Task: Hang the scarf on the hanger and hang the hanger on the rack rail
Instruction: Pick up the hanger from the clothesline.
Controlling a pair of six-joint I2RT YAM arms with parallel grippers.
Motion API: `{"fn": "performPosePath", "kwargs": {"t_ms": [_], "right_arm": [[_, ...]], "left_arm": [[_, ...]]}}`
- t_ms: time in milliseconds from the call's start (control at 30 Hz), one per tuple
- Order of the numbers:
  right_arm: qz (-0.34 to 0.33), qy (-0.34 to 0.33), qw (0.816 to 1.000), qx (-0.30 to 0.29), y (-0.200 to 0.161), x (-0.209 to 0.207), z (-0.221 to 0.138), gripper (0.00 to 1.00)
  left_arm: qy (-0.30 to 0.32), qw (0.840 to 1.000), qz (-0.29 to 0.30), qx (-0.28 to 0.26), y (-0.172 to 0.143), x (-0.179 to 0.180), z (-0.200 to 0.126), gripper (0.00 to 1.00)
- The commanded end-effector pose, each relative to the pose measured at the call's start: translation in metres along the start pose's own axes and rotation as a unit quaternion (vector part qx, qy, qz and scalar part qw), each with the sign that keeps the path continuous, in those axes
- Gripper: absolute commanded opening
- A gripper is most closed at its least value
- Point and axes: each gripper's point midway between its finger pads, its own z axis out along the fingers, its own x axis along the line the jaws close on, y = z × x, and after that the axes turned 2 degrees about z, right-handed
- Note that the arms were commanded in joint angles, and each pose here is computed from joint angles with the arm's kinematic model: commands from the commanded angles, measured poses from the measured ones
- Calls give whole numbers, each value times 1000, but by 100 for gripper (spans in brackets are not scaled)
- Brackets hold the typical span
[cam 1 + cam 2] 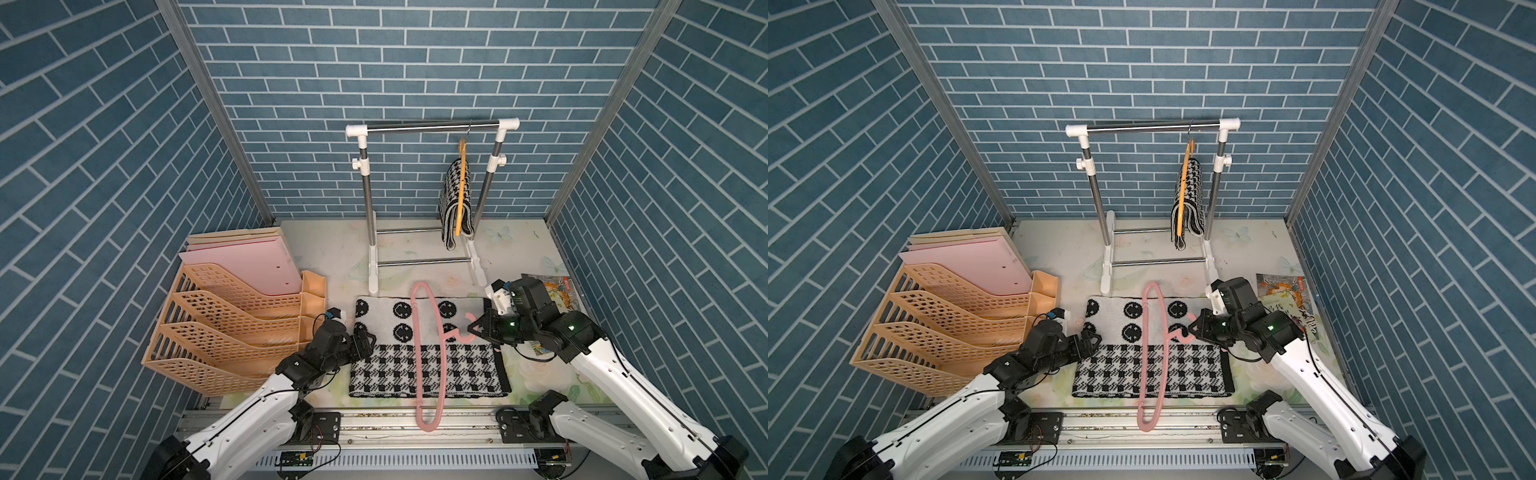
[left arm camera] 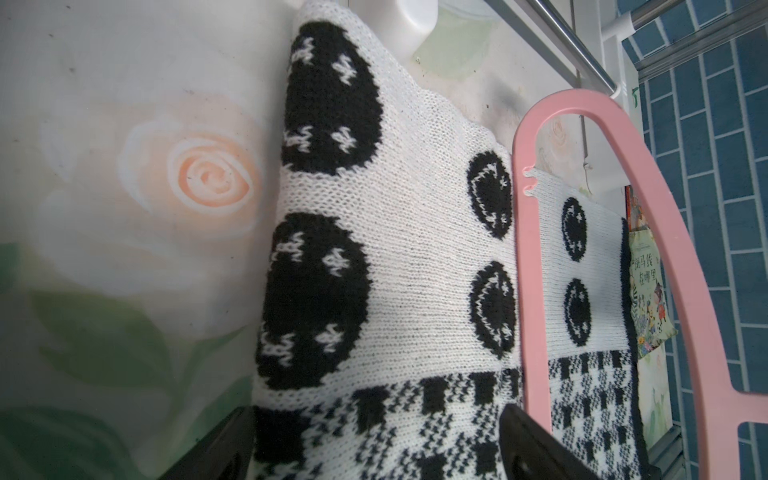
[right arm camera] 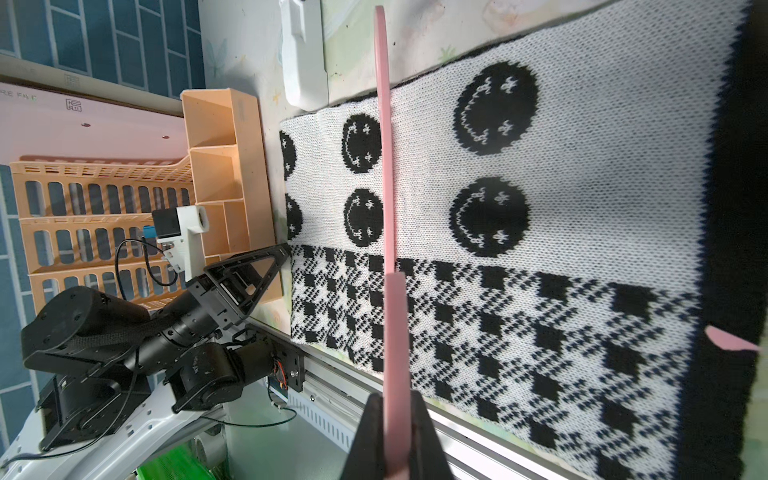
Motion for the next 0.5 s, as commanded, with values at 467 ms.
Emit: {"fn": "performPosePath", "kwargs": {"t_ms": [467], "right_arm": [[1, -5, 1000, -1, 10, -20, -1, 0]], "left_arm": [[31, 999, -9, 44, -26, 26, 11, 89]]}}
